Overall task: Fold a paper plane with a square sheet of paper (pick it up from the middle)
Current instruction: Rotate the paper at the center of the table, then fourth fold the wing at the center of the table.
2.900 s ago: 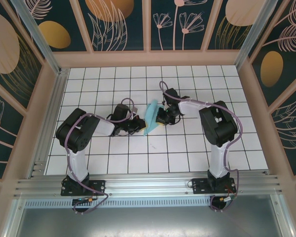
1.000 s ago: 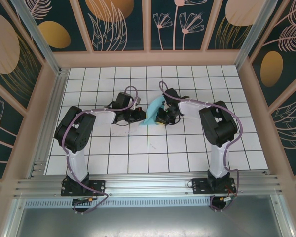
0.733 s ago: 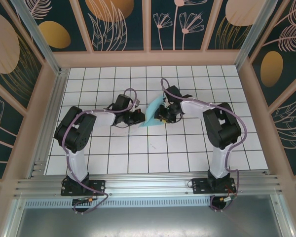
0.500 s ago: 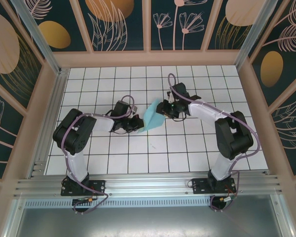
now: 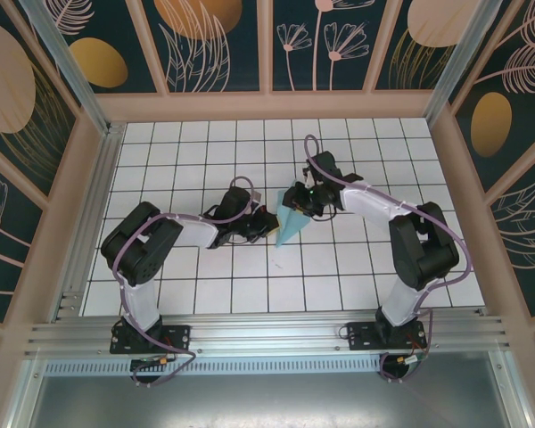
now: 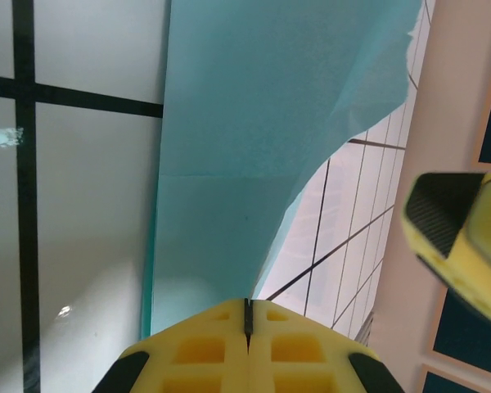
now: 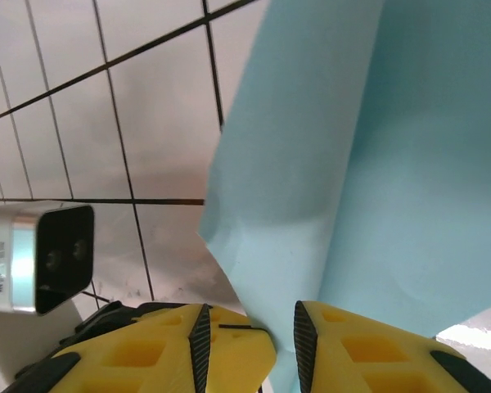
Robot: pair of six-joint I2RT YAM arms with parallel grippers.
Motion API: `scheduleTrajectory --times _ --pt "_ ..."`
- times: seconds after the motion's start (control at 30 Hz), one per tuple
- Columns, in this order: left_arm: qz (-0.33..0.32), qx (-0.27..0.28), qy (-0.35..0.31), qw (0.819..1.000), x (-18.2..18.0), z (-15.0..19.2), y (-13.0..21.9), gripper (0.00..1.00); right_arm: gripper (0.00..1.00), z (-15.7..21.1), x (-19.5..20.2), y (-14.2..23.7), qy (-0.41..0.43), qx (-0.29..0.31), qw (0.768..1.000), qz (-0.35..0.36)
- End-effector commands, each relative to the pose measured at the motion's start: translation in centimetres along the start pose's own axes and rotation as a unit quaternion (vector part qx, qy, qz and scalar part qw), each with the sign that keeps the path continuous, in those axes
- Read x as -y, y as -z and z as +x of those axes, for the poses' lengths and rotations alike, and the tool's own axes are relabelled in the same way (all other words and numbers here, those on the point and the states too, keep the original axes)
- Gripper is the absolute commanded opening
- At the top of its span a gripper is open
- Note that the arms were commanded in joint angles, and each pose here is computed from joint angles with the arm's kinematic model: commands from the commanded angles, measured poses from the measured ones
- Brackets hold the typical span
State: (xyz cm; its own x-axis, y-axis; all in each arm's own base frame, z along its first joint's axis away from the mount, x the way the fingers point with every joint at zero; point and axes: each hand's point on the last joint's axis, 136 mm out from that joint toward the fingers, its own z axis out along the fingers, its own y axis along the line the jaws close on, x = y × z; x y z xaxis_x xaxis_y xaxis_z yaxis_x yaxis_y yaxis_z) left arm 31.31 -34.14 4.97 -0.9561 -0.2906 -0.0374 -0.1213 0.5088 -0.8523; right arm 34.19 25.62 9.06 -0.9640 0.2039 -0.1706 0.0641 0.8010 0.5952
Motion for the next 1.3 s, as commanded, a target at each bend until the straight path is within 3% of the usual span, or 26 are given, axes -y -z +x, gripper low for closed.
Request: scheduleTrajectory --times 0.0,0.4,1.03,1.2,1.27 --pt "0.015 0.006 -0.005 1.000 0.9 -0.3 -0.6 0.00 0.36 0.7 0.3 -1.1 -0.033 -0.023 0.999 0.033" --pt "0.003 -0.009 -0.023 1.000 0.3 -0.1 -1.5 0.00 0.33 -1.2 -0.2 -2.7 -0.063 -0.011 0.996 0.067" --pt "0.003 -0.015 -0.029 0.999 0.1 0.2 -1.5 0.00 0.00 -2.1 -0.1 -3.3 -0.069 -0.011 0.994 0.087" --pt "0.020 0.002 -0.045 0.999 1.4 0.1 0.1 0.26 0.00 -2.0 0.7 -3.2 -0.069 -0.013 0.992 0.103" --pt "0.035 0.017 -0.048 0.998 2.0 -0.1 1.1 0.30 0.00 -2.0 0.8 -3.0 -0.066 -0.012 0.992 0.106"
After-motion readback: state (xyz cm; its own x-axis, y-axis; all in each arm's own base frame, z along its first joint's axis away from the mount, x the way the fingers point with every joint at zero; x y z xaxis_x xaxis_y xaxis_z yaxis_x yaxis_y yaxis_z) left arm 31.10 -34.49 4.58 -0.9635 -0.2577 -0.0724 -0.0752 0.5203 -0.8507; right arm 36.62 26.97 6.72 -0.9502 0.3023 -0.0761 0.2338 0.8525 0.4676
